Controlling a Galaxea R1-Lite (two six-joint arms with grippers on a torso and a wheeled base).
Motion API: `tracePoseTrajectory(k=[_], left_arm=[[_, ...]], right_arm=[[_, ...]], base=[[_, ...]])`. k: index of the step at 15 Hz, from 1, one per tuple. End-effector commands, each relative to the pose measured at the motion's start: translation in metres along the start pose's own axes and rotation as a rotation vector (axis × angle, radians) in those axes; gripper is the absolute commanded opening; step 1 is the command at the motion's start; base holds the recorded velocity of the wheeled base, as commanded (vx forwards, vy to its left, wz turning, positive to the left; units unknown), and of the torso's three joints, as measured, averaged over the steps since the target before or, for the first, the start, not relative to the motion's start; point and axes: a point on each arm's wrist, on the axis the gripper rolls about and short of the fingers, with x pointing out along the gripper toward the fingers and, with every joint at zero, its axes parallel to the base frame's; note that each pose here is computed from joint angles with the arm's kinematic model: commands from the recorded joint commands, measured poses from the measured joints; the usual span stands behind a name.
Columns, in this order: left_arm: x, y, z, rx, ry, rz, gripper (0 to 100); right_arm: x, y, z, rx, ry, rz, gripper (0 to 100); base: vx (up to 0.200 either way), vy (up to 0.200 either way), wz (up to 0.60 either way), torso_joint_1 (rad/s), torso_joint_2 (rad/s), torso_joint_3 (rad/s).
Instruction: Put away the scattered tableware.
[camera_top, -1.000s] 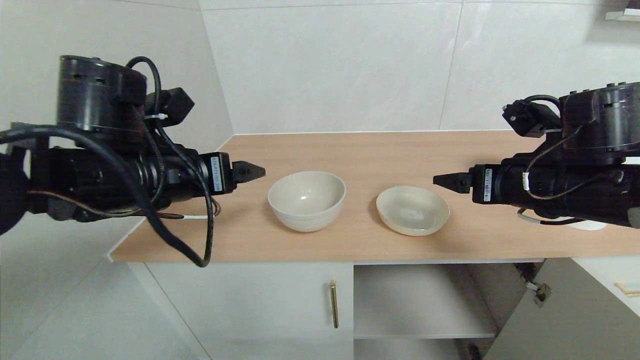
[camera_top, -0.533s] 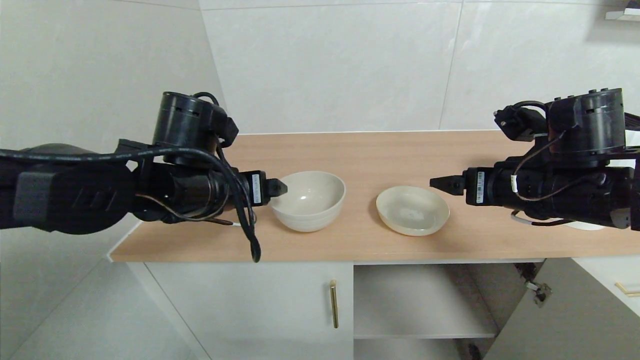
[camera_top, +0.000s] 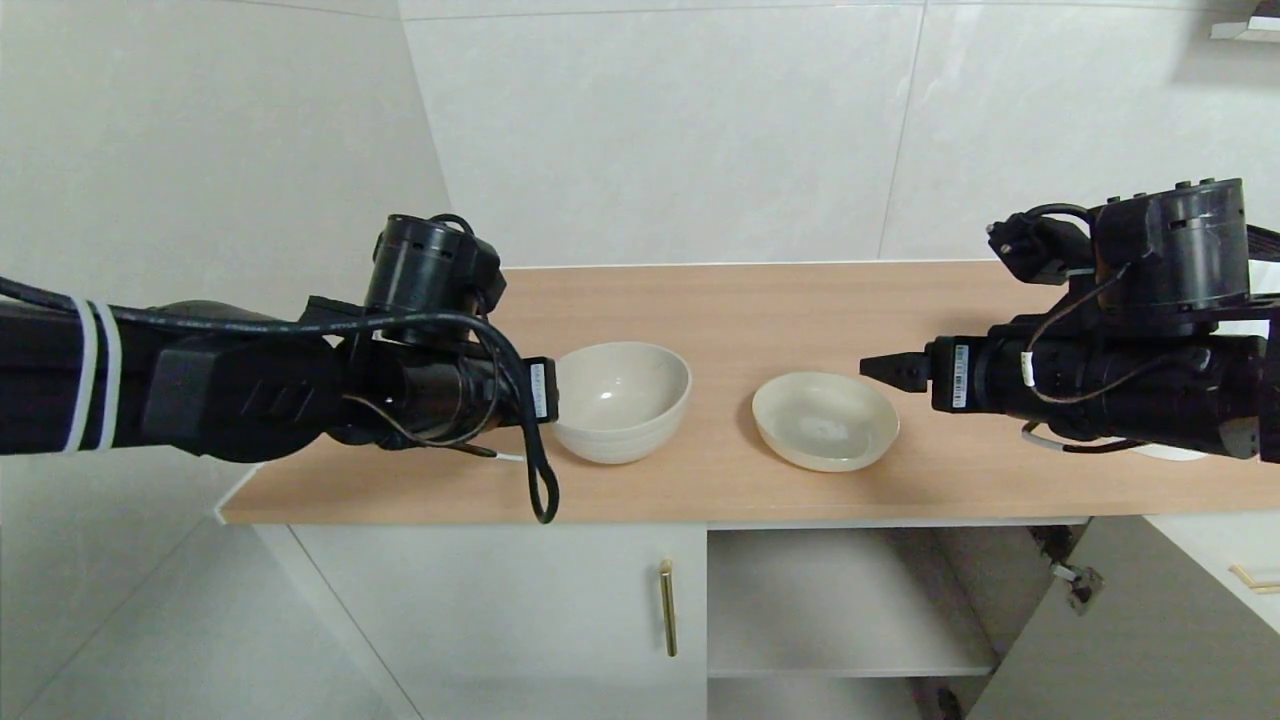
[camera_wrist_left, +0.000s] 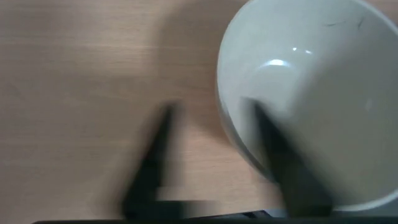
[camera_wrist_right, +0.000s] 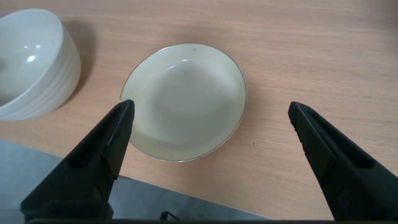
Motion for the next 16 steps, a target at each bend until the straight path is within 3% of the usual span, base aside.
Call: tracePoseTrajectory(k=[1,4,7,11,16], left_arm=[[0.007,-0.002,-0.004,0.007,0.018,0.003,0],[0.007,-0.002,-0.004,0.006,0.019,0.003,0],[-0.009,-0.002,0.003,-0.017,-0.019,-0.014,0],[-0.065,-0.002,0.016,-0.036,-0.127,-0.080,0],[-0.079,0.000,0.019,-0.042,-0.157,-0.094,0]], right_arm=[[-0.001,0.000,0.000,0.006,-0.002,0.002,100],[0.000,0.000,0.001,0.009,-0.002,0.002,100],[0.003,0.000,-0.001,0.008,0.009,-0.004,100],[0.031,-0.004,-0.014,-0.004,0.161,-0.161,100],[0.056,-0.006,-0.023,0.025,0.232,-0.203,100]], base=[[0.000,0.000,0.00,0.000,0.00,0.000],[0.000,0.000,0.00,0.000,0.00,0.000],[0.000,0.000,0.00,0.000,0.00,0.000],[0.000,0.000,0.00,0.000,0.00,0.000],[0.000,0.000,0.00,0.000,0.00,0.000]])
